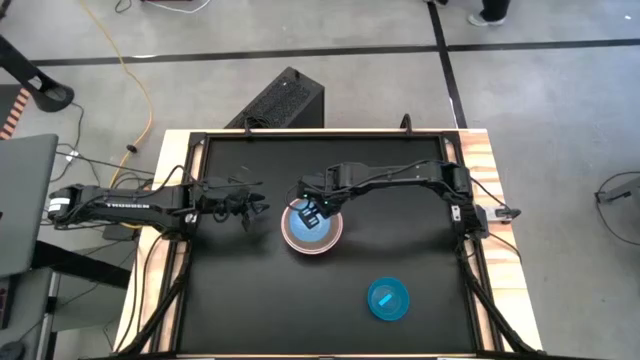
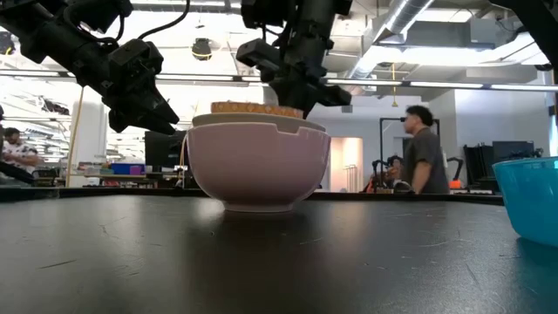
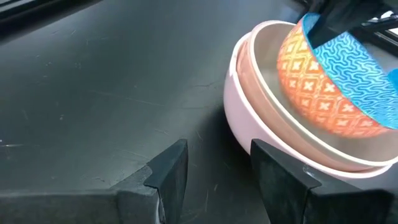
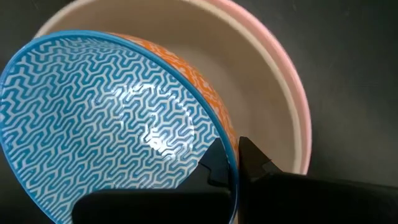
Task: Nest bowls inside each other
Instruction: Stack the blue bowl on the grey bowl
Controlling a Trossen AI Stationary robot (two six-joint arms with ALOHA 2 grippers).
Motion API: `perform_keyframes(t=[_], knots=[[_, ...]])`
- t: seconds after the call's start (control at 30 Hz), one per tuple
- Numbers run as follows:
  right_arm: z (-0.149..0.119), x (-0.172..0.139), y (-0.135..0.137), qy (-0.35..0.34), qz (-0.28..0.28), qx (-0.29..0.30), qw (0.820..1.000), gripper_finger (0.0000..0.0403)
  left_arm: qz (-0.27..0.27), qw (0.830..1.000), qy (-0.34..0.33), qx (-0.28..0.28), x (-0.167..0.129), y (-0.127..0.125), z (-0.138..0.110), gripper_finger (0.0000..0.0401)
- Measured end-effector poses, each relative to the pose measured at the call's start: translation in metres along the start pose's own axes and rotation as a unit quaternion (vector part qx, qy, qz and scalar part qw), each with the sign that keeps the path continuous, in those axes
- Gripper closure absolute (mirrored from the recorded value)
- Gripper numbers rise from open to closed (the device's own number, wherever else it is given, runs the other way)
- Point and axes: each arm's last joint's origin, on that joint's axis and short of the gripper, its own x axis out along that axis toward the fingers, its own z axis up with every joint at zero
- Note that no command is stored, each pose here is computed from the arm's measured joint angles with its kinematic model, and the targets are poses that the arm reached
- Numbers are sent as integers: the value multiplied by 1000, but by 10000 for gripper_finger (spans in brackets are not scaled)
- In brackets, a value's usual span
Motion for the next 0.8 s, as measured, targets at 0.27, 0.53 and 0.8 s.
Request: perform_keyframes(t=[0.27,0.53,0.8], knots=[[8,-1,-4,-15,6,3,1000,401,9,1000,-4,-6,0,1,0,237],[12,16,-1,-17,9,-7,1000,401,10,1000,-5,-10,0,1,0,237],[10,28,1,-6,6,-8,1000,400,10,1000,-4,-11,0,1,0,237]])
